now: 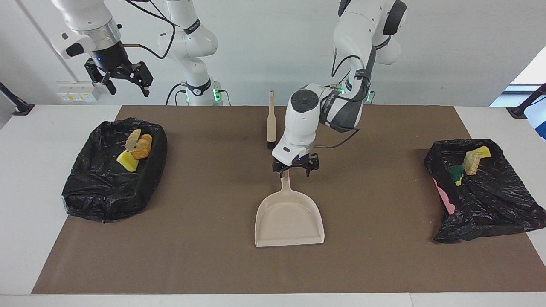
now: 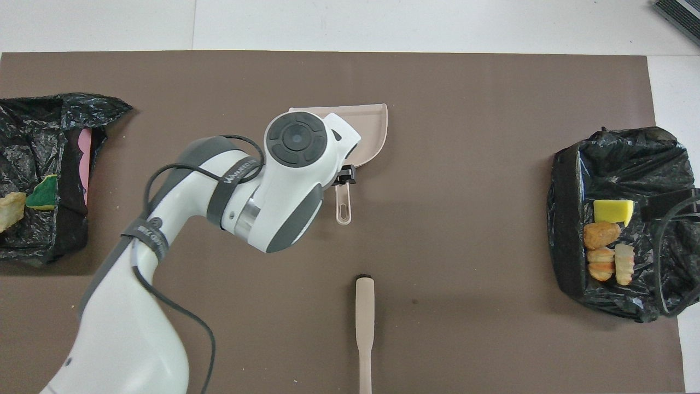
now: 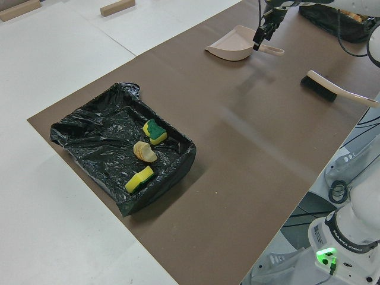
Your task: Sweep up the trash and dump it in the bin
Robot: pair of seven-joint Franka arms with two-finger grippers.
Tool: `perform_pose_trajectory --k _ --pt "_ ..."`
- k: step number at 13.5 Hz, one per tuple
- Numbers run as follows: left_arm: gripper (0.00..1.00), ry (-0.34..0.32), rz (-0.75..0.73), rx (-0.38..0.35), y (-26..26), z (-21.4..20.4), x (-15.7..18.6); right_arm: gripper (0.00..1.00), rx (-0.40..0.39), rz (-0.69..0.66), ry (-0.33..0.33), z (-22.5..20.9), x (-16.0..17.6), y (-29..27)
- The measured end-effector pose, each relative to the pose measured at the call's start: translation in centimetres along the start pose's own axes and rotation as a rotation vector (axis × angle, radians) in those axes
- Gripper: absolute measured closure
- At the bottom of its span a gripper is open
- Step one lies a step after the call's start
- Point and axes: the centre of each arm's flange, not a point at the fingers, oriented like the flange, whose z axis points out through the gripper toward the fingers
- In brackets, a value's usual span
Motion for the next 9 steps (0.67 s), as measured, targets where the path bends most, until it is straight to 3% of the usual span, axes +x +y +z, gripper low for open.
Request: perform_pose_trajectory --k 9 --pt "0.0 -0.001 0.147 0.022 -24.7 -16.3 0.6 0.0 0.0 -0.036 0.014 -0.2 0.1 0.0"
